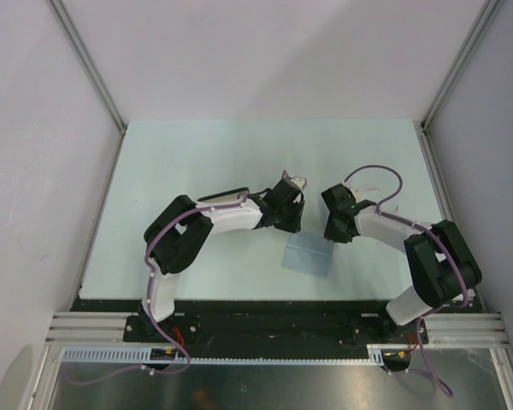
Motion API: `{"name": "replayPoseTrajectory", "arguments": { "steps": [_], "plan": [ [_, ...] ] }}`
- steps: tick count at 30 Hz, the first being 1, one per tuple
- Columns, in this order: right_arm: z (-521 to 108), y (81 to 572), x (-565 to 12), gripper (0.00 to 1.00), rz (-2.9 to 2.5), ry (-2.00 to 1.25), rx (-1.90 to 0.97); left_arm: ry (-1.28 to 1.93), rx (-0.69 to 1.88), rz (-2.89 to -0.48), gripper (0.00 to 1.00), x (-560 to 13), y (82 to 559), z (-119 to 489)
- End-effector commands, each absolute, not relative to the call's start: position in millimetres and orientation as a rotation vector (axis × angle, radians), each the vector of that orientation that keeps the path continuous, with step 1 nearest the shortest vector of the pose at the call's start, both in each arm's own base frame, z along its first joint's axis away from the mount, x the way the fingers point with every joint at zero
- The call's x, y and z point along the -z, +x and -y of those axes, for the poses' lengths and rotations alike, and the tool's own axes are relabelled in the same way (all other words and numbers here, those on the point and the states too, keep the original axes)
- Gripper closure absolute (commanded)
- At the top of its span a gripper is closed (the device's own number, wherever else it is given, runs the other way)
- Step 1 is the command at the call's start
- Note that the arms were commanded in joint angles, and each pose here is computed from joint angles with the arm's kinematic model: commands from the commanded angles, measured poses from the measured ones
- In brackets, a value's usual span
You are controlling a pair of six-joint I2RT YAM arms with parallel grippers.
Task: Organize the sunglasses
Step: Fold the glasses cleaning cloth at the center of the board.
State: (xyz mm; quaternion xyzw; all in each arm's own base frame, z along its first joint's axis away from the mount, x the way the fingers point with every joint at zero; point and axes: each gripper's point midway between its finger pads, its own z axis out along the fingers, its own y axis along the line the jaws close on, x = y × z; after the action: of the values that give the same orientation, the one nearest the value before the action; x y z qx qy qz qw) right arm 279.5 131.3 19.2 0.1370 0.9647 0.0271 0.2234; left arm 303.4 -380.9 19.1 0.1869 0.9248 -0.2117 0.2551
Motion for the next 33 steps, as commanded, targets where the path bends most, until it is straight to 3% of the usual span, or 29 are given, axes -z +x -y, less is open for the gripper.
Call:
{"name": "replayPoseTrajectory", "arguments": {
  "steps": [1,6,10,18,23,33],
  "plan": [
    [-129,274,-13,0.73,-2.685,0.373,-0.033,0.598,0.373,-2.712,0.63,41,266,336],
    [-130,275,-12,0.75,-2.682,0.362,-0.025,0.605,0.382,-2.731,0.67,46,262,337],
    [-131,277,-12,0.83,-2.678,0.364,-0.031,0.617,0.399,-2.729,0.76,46,261,343],
    [-136,279,-11,0.88,-2.676,0.359,-0.066,0.636,0.403,-2.736,0.76,48,257,343],
    [-137,279,-12,0.91,-2.676,0.359,-0.070,0.641,0.403,-2.736,0.82,49,257,343],
    [-139,281,-14,0.92,-2.671,0.356,-0.070,0.649,0.353,-2.730,0.71,50,257,336]
  ]
}}
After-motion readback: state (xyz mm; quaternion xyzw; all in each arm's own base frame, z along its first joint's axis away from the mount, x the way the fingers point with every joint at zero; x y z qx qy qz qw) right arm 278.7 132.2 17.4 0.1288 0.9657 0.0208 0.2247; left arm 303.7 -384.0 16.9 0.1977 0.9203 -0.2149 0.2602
